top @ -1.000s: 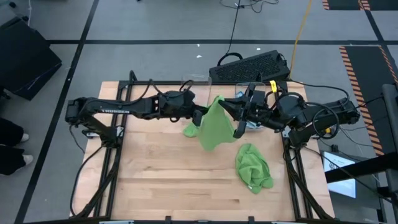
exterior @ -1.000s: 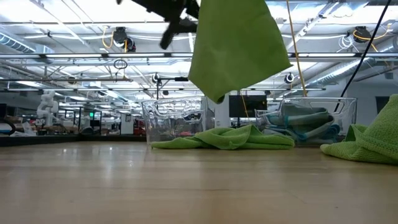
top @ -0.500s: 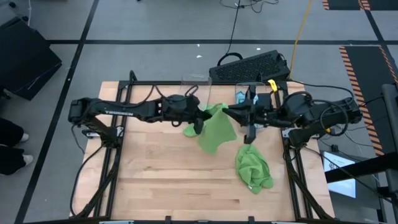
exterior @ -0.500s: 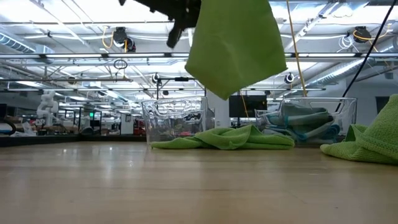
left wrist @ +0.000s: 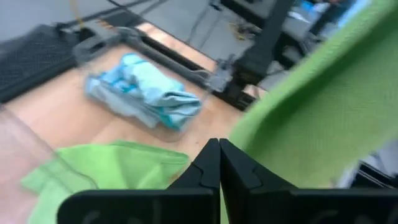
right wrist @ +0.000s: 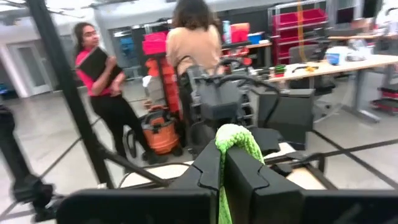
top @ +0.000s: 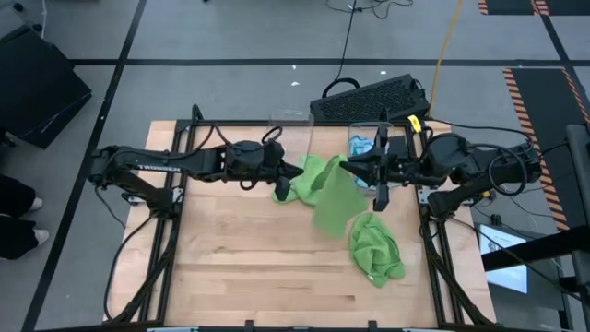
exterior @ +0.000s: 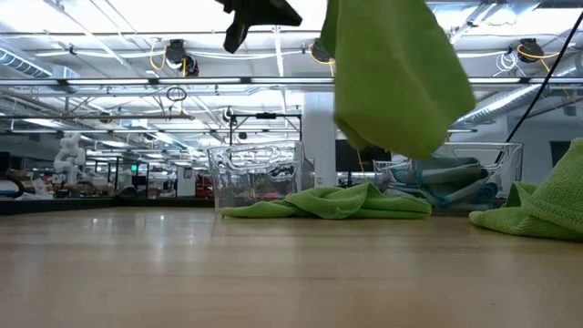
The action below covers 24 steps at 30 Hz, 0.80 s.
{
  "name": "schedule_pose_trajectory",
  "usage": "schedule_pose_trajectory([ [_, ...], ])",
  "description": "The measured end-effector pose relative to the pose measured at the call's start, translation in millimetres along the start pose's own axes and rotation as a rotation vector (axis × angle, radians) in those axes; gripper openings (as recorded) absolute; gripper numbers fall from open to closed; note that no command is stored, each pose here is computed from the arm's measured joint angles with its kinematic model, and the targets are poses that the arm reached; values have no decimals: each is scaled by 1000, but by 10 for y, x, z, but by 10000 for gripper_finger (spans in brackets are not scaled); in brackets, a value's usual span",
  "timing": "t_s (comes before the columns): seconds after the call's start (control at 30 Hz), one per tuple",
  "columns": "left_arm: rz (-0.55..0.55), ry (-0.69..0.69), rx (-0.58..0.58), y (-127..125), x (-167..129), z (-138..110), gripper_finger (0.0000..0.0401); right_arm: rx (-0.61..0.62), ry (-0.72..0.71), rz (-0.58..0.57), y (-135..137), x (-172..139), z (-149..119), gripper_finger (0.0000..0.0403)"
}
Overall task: Fold microfiber towels
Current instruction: Fold the bottom left green microfiber towel
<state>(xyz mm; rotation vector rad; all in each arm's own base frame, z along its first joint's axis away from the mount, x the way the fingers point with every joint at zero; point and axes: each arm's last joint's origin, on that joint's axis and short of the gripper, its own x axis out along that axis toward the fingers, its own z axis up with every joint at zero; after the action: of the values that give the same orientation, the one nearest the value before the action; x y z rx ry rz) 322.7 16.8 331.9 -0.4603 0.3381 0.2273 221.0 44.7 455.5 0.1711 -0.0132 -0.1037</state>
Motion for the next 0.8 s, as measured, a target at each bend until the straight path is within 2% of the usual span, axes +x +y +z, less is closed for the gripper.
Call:
schedule_pose_trajectory([
  [0.13, -72, 15, 30, -69, 21, -22, 31, -1, 13, 56, 16, 6, -8, 4],
  [0.27, -66, 19, 119, -199, 19, -113, 96, -2, 19, 61, 18, 13, -16, 4],
  [0.4, 1, 9, 169, -300, 49, -212, 170, -1, 17, 62, 18, 10, -13, 4],
  [0.5, 49, 9, 162, -314, 145, -291, 205, -1, 18, 62, 18, 11, -15, 4],
  [0.67, 86, 56, 143, -250, 326, -406, 211, -1, 18, 62, 18, 11, -14, 4],
  [0.8, 80, 69, 133, -199, 402, -420, 162, -1, 18, 62, 18, 11, -14, 4],
])
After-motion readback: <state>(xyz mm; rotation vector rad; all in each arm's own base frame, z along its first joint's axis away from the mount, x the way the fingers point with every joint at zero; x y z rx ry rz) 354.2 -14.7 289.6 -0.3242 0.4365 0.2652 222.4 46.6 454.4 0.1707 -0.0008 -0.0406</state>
